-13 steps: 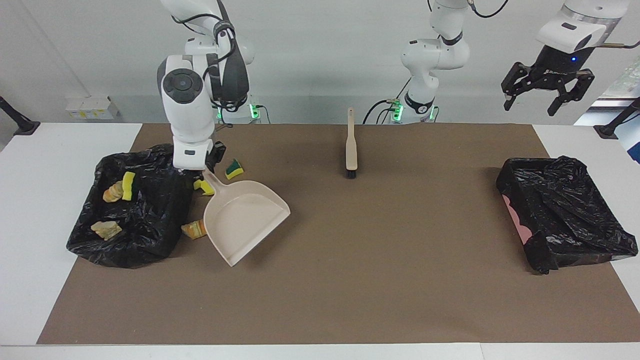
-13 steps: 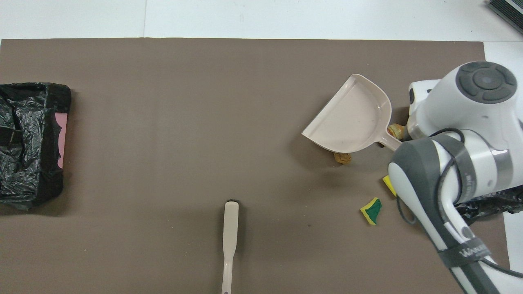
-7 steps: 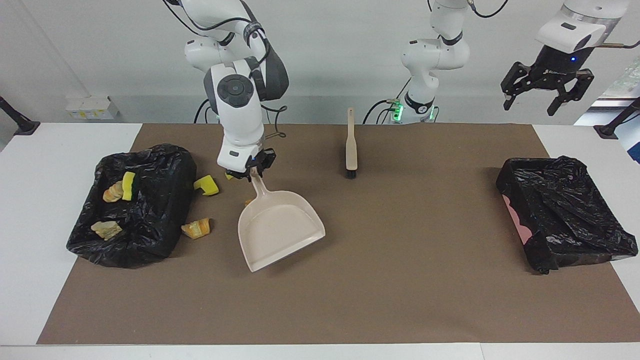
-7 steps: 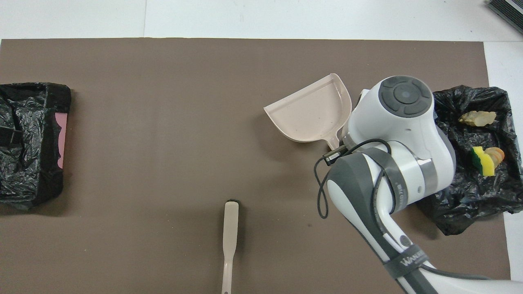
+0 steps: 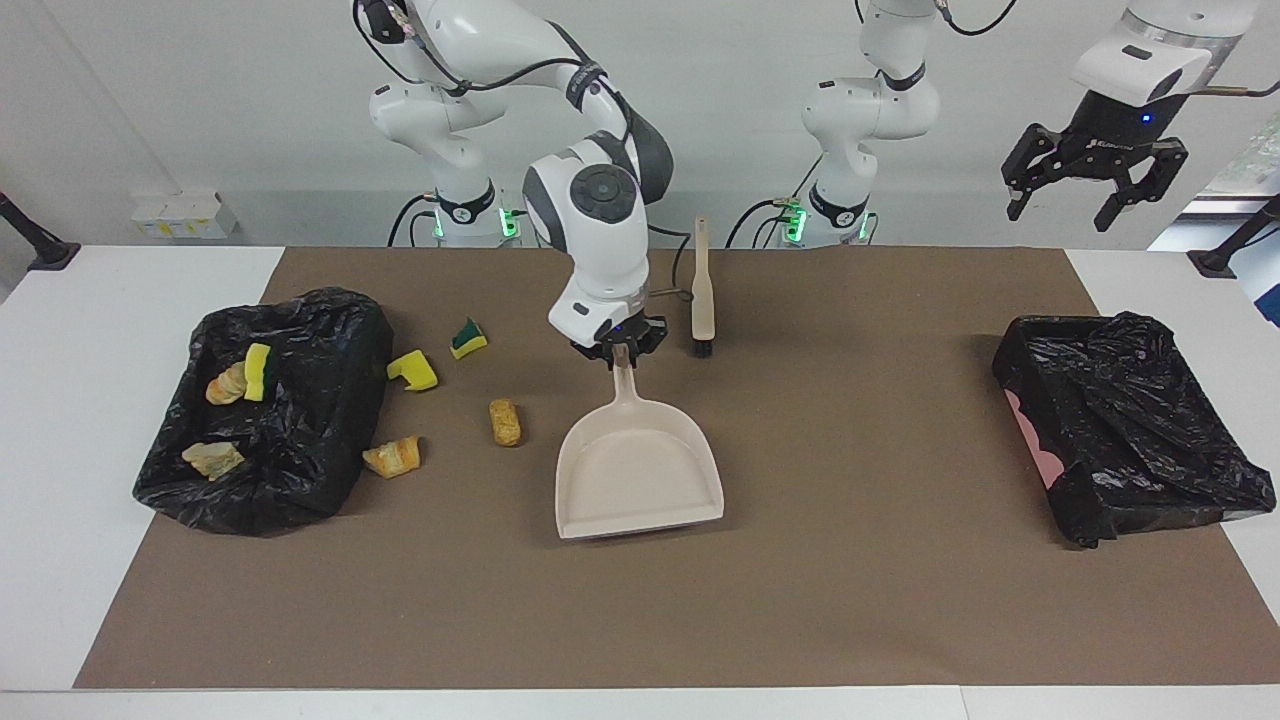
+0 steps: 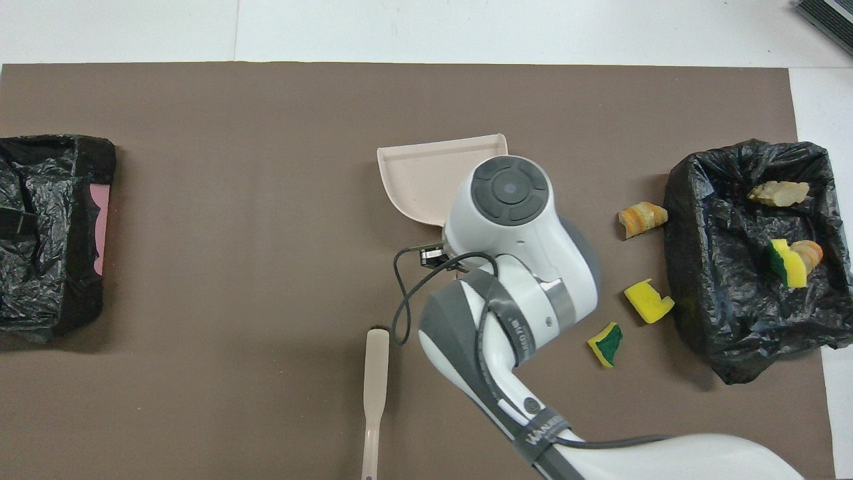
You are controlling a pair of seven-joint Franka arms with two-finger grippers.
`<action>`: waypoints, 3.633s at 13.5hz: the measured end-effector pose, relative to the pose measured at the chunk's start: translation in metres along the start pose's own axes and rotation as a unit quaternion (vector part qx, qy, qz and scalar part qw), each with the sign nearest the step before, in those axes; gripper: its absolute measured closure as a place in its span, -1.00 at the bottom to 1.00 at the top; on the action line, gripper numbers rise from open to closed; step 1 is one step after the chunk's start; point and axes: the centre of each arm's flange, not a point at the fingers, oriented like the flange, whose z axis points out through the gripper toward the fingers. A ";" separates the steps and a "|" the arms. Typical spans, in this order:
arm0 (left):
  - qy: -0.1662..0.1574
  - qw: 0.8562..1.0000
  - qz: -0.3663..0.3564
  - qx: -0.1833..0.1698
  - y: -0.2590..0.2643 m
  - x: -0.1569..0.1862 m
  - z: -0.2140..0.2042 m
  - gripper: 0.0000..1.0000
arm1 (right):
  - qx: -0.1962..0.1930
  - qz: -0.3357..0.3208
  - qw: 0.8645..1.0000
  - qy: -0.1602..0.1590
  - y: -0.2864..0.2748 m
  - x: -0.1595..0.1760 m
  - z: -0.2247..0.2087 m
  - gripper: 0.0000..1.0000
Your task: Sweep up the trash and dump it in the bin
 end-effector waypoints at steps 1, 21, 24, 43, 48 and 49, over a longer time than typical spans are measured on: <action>0.000 1.000 0.000 0.000 0.000 0.000 0.000 -1.00 | 0.004 0.015 1.000 0.001 -0.016 0.005 0.008 0.37; 0.000 1.000 0.000 0.000 0.000 0.000 0.000 -1.00 | 0.009 0.032 0.999 0.008 -0.104 -0.057 0.009 -1.00; 0.000 1.000 0.001 0.000 0.001 0.000 0.000 -1.00 | -0.013 0.037 0.999 -0.005 -0.118 -0.109 0.021 -1.00; 0.048 0.999 0.011 -0.020 0.204 0.100 0.190 -1.00 | -0.022 0.049 0.997 -0.060 -0.112 -0.268 0.083 0.07; 0.042 0.998 -0.035 -0.035 0.304 0.101 0.268 -1.00 | -0.022 0.042 0.997 -0.069 -0.109 -0.281 0.085 0.48; 0.035 0.998 -0.037 -0.035 0.318 0.095 0.283 -1.00 | -0.021 0.045 0.996 -0.071 -0.109 -0.280 0.085 0.48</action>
